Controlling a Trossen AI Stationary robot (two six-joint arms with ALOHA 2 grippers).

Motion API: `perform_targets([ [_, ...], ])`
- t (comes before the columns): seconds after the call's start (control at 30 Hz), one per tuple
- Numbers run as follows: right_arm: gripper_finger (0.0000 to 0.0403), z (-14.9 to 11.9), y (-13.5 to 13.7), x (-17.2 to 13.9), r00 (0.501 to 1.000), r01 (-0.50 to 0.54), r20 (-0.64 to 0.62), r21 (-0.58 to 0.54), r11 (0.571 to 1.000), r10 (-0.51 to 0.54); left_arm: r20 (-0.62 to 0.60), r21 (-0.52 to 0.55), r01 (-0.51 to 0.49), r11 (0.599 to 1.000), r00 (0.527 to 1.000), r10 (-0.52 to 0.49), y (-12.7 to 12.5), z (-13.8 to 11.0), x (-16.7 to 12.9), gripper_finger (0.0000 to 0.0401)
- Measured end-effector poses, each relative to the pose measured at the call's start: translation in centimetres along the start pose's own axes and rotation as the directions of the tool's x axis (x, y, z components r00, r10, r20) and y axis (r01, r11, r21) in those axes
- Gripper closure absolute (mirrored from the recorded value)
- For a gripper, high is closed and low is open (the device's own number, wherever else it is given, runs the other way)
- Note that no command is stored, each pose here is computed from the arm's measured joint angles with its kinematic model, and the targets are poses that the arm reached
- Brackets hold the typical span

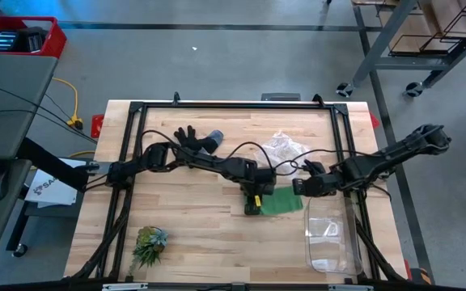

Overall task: Roll bandage
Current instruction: Roll the green bandage

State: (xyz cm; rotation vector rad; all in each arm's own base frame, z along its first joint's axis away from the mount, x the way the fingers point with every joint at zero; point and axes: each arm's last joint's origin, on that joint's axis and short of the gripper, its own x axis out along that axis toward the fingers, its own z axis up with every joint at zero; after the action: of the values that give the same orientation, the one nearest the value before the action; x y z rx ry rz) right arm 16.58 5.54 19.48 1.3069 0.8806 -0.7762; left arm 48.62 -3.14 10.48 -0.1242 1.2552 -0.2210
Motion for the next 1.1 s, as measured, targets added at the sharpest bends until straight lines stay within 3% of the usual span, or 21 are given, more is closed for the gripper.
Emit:
perform_targets([
  [0.2, 0.0403, -0.3, 0.7, 1.0, 1.0, -0.017, -0.001, 0.013, 1.0, 0.017, -0.071, -0.016, 0.053, 0.998, 0.996, -0.054, -0.1, -1.1, 0.2, 0.0401],
  [0.6, 0.0403, -0.8, 1.8, 2.8, 0.998, -0.055, -0.009, 0.011, 0.998, 0.055, -0.172, 0.076, 0.07, 0.995, 0.983, -0.056, -0.2, -2.0, -0.3, 0.0401],
  [1.1, 0.0403, -0.7, 1.8, 2.7, 0.998, -0.059, 0.023, -0.012, 0.998, 0.059, -0.154, 0.098, -0.016, 0.995, 0.988, 0.032, 1.0, -1.9, -3.2, 0.0401],
])
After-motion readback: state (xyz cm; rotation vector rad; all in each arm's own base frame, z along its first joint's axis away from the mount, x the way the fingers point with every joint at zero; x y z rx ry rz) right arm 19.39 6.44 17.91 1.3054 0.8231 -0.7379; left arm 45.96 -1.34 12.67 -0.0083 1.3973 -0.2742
